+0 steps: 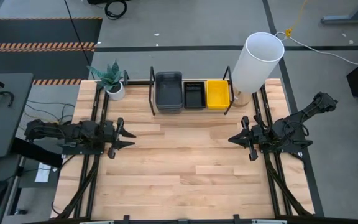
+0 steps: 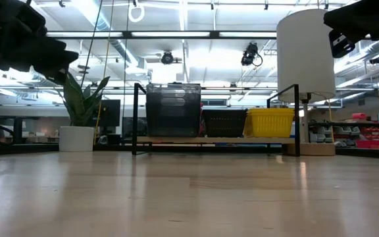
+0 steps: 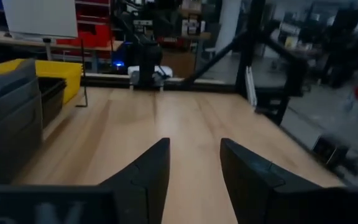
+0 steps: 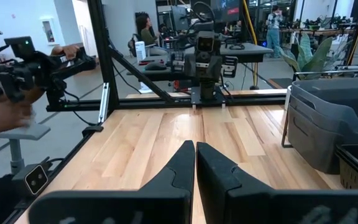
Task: Stack baskets on shelf by color
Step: Return to Home Position
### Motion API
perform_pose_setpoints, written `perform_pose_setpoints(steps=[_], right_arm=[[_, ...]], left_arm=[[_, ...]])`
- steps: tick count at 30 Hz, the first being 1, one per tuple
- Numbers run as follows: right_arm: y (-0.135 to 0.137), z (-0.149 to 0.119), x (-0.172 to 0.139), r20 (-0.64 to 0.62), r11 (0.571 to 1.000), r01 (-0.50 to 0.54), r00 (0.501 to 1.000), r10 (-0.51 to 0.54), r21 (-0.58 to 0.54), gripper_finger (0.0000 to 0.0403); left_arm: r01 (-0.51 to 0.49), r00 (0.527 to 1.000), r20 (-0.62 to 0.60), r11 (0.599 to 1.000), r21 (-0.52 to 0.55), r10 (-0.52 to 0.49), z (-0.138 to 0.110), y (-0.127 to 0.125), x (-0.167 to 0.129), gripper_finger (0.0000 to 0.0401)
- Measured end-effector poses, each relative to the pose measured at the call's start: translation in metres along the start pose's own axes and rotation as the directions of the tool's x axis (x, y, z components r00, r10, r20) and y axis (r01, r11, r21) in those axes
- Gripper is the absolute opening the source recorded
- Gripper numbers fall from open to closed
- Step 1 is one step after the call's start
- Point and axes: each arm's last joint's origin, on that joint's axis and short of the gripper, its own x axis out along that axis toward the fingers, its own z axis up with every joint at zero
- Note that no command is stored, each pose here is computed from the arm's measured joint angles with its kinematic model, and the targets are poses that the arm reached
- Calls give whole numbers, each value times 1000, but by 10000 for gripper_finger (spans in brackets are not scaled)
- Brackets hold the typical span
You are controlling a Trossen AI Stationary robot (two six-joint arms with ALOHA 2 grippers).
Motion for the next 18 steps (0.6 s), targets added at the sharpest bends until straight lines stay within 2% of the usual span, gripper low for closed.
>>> perform_pose_setpoints(steps=[4, 7, 9, 18], right_arm=[[0, 0, 0, 1, 1000, -1, 1000, 1, 1, 23], [0, 0, 0, 1, 1000, 0, 1000, 0, 1, 23], [0, 0, 0, 2, 1000, 0, 1000, 0, 1, 23], [0, 1, 0, 5, 1000, -1, 1000, 1, 3, 23]], left_arm=[[18, 998, 67, 990, -142, -9, 5, 0, -4, 153], [32, 993, 117, 980, -196, -9, 10, 0, -4, 151], [33, 989, 147, 980, -196, -4, 13, 0, -4, 149], [30, 989, 146, 981, -193, -2, 13, 0, -4, 151]])
